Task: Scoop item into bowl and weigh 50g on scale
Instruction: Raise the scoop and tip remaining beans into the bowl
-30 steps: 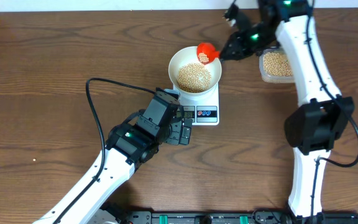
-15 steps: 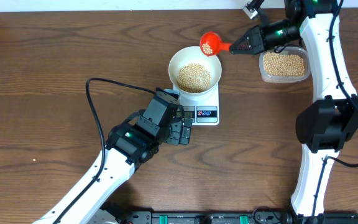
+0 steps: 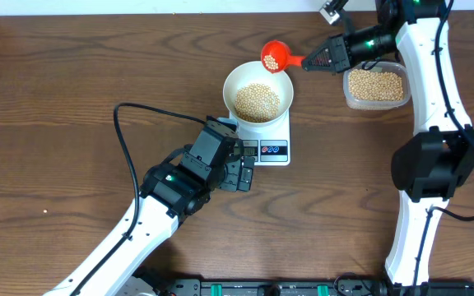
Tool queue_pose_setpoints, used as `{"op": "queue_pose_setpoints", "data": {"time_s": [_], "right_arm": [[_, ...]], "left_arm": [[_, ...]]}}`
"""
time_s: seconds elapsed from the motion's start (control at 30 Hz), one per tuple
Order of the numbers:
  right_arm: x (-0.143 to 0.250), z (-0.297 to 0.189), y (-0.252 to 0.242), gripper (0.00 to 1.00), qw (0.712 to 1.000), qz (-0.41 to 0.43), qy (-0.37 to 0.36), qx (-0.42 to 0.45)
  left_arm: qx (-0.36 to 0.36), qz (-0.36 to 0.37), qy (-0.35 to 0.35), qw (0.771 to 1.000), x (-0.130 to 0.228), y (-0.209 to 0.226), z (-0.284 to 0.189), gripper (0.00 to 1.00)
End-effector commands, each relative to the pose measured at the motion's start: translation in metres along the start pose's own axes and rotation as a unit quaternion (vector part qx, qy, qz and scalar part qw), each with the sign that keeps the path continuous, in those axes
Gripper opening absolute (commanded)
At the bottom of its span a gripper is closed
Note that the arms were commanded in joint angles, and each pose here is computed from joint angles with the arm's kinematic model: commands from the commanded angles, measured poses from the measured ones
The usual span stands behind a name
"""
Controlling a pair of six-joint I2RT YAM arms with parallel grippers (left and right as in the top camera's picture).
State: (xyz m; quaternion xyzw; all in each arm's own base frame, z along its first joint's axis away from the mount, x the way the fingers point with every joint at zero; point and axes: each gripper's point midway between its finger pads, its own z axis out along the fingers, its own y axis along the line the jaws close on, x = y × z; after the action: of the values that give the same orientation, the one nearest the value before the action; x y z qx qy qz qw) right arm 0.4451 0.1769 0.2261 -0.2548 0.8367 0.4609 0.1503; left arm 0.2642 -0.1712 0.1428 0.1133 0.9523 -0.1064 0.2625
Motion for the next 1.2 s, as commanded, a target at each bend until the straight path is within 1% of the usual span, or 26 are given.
{"op": "queue_pose_setpoints", "data": {"time_s": [0.0, 0.2, 0.53, 0.63, 0.73, 0.9, 1.0, 1.1, 1.17], "right_arm": [[-0.002, 0.004, 0.005, 0.01, 0.999, -0.029, 0.007, 0.010], [0.001, 0.013, 0.007, 0.01, 0.998, -0.045, 0.024, 0.021], [0.001, 0.016, 0.009, 0.01, 0.998, -0.062, 0.026, 0.019], [0.004, 0.018, 0.005, 0.01, 0.996, -0.068, 0.037, 0.035], [0.010, 0.024, -0.002, 0.01, 0.993, -0.076, 0.063, 0.069], [0.016, 0.044, -0.013, 0.01, 0.976, -0.115, 0.115, 0.147], [0.017, 0.053, -0.023, 0.01, 0.957, -0.131, 0.144, 0.215], [0.016, 0.059, -0.033, 0.01, 0.925, -0.154, 0.173, 0.300], [0.014, 0.065, -0.032, 0.01, 0.910, -0.167, 0.184, 0.333]], "left_arm": [[-0.007, 0.000, 0.003, 1.000, 0.003, 0.003, 0.002, 0.98], [-0.007, 0.000, 0.003, 1.000, 0.003, 0.003, 0.001, 0.99], [-0.007, 0.000, 0.003, 1.000, 0.003, 0.003, 0.001, 0.98], [-0.007, 0.000, 0.003, 1.000, 0.003, 0.003, 0.001, 0.99], [-0.007, 0.000, 0.003, 1.000, 0.003, 0.003, 0.001, 0.98], [-0.007, 0.000, 0.003, 1.000, 0.003, 0.003, 0.001, 0.99], [-0.007, 0.000, 0.003, 1.000, 0.003, 0.003, 0.001, 0.99], [-0.007, 0.000, 0.003, 1.000, 0.003, 0.003, 0.001, 0.98], [-0.007, 0.000, 0.003, 1.000, 0.003, 0.003, 0.001, 0.98]]}}
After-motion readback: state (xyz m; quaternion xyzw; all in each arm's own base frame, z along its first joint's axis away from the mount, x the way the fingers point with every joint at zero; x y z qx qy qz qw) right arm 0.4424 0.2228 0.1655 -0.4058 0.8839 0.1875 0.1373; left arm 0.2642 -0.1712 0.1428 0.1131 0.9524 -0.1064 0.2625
